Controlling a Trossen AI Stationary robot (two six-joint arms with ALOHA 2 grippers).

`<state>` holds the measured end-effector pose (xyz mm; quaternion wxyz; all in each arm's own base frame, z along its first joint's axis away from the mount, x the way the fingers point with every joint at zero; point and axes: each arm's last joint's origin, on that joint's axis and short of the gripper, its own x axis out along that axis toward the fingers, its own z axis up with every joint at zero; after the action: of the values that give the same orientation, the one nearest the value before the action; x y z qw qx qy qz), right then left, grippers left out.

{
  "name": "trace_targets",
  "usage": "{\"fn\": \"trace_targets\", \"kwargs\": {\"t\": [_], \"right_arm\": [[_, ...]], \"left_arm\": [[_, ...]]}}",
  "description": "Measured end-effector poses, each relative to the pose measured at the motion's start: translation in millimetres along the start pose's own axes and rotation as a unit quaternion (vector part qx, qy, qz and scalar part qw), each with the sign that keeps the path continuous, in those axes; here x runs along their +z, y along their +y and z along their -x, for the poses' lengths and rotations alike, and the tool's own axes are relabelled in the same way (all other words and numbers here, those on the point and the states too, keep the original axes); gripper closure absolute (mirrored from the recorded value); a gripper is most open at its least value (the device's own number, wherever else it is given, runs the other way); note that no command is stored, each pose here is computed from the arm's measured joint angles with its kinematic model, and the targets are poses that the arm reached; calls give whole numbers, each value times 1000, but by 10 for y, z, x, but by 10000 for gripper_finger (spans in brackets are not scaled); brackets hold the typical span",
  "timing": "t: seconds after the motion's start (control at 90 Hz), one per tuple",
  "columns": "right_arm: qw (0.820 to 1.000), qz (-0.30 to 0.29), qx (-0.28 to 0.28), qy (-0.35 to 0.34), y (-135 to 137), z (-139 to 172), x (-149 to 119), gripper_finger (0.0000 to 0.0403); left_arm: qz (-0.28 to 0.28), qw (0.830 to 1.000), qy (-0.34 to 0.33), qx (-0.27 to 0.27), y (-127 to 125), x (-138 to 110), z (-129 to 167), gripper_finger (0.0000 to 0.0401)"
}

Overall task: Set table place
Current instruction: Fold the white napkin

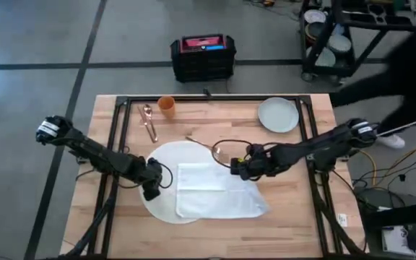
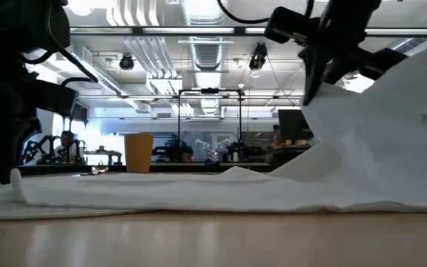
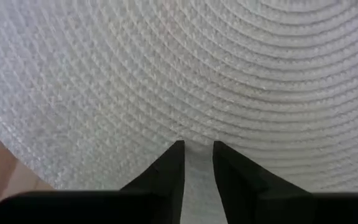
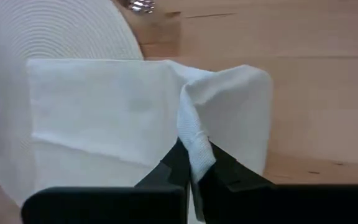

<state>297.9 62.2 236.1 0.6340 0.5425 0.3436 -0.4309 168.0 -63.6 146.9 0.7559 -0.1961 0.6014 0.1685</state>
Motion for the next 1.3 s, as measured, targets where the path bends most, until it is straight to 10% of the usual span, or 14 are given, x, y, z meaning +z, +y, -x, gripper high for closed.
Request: {"fn": "trace_targets", "kwargs": {"t": [0.533,1.3], "right_arm": [[998,58,38,-9,851,-193,169,403],[990,53,128,34,1147,-185,167,403]], "left_arm": [[-24,1000,-4,2,0,2,-1,337],[-35,999,-22,-5,-14,19,-14,329]]}}
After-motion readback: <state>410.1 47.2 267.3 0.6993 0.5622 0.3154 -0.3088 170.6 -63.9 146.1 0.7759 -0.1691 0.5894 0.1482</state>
